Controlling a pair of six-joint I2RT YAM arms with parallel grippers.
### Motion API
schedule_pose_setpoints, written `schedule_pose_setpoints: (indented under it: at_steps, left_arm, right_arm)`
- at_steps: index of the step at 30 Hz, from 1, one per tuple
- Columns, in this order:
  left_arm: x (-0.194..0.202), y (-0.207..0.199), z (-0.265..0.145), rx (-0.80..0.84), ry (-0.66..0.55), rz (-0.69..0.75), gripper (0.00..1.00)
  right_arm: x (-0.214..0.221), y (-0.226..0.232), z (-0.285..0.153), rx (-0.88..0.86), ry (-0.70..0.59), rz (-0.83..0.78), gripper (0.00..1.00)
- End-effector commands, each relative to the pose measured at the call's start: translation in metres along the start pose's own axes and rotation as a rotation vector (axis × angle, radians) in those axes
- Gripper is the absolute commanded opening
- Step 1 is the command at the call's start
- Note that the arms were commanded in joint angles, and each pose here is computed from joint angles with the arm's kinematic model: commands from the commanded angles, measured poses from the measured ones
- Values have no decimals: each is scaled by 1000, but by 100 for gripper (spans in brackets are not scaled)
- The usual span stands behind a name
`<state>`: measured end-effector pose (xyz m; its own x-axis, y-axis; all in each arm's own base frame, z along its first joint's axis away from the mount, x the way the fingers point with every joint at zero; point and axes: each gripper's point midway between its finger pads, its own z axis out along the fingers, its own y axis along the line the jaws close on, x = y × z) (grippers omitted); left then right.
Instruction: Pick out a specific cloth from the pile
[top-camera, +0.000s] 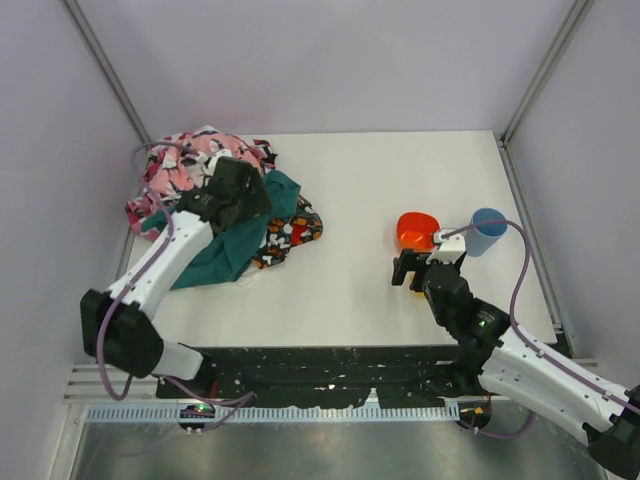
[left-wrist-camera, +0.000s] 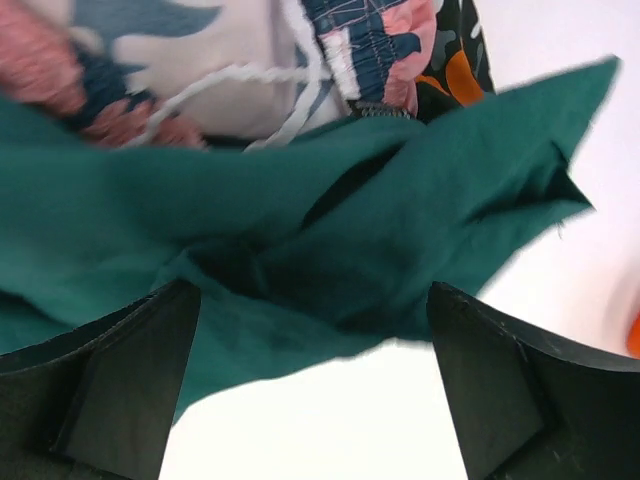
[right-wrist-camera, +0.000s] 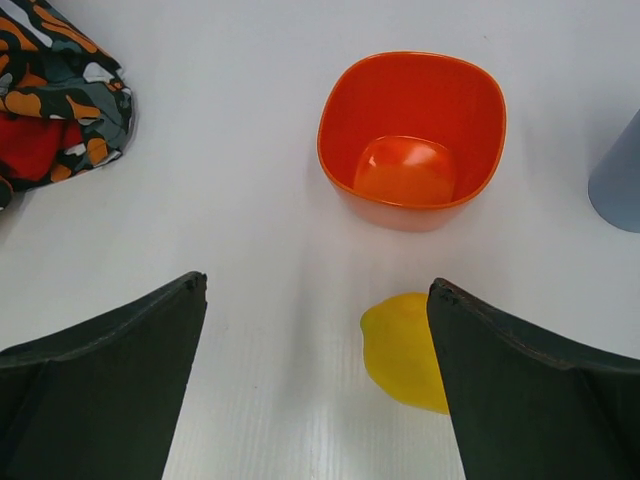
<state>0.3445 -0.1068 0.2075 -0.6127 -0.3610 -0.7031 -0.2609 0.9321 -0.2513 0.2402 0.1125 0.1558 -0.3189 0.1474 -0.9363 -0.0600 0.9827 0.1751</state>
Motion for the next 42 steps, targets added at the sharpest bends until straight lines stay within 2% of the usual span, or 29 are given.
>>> schedule_pose_setpoints:
  at_steps: [1, 9, 10, 11, 13, 14, 17, 21, 24, 27, 31, 32, 33, 34, 35, 36, 37, 38, 39, 42]
  left_arm:
    - [10, -12, 52, -80, 101, 32, 100]
    - [77, -4, 136, -308, 420, 133, 100]
    - [80, -5, 141, -312, 425, 135, 96]
    - [85, -6, 144, -314, 434, 140, 85]
    - [86, -7, 147, -309, 428, 136, 43]
    - [82, -8, 146, -304, 410, 139, 0]
    - [56, -9, 133, -297, 325, 158, 0]
    - [-16, -7, 90, -281, 77, 174, 0]
    - [-63, 10, 54, -292, -80, 125, 0]
    - [-100, 28, 28, -288, -172, 65, 0]
    - [-134, 57, 3, -316, -238, 18, 0]
    - [-139, 64, -1, -326, -247, 4, 0]
    - [-143, 70, -6, -335, -255, -6, 0]
    - [-147, 78, -8, -348, -262, -22, 0]
    - [-149, 86, -12, -354, -266, -35, 0]
    - [-150, 92, -13, -358, -264, -48, 0]
    - [-151, 100, -15, -367, -264, -67, 0]
    - [-151, 106, -16, -371, -261, -79, 0]
    - [-151, 113, -17, -377, -262, -95, 0]
    - [-152, 119, -19, -343, -266, -119, 0]
  right_arm:
    - [-11, 2, 5, 15, -40, 23, 95]
    - [-3, 4, 13, 28, -22, -2, 95]
    - [-3, 3, 14, 31, -22, -2, 95]
    - [-3, 3, 14, 33, -23, 1, 95]
    - [-4, 3, 14, 34, -24, 0, 95]
    - [-3, 3, 14, 33, -25, 1, 95]
    - [-1, 9, 16, 3, -18, -4, 95]
    - [-4, 23, 20, -49, -8, -13, 95]
    - [-22, 44, 23, -114, -38, 1, 95]
    - [-29, 65, 32, -173, -38, -5, 95]
    - [-46, 119, 48, -337, -37, 12, 95]
    - [-34, 135, 56, -386, 5, -2, 95]
    - [-51, 152, 59, -427, -19, 14, 95]
    - [-32, 164, 70, -458, 42, -22, 95]
    - [-49, 179, 74, -482, 22, -15, 95]
    - [-33, 187, 88, -481, 70, -39, 95]
    - [-49, 200, 93, -499, 54, -34, 95]
    - [-33, 205, 106, -490, 94, -52, 96]
    - [-46, 219, 109, -517, 87, -49, 96]
    - [-32, 247, 117, -591, 181, -58, 96]
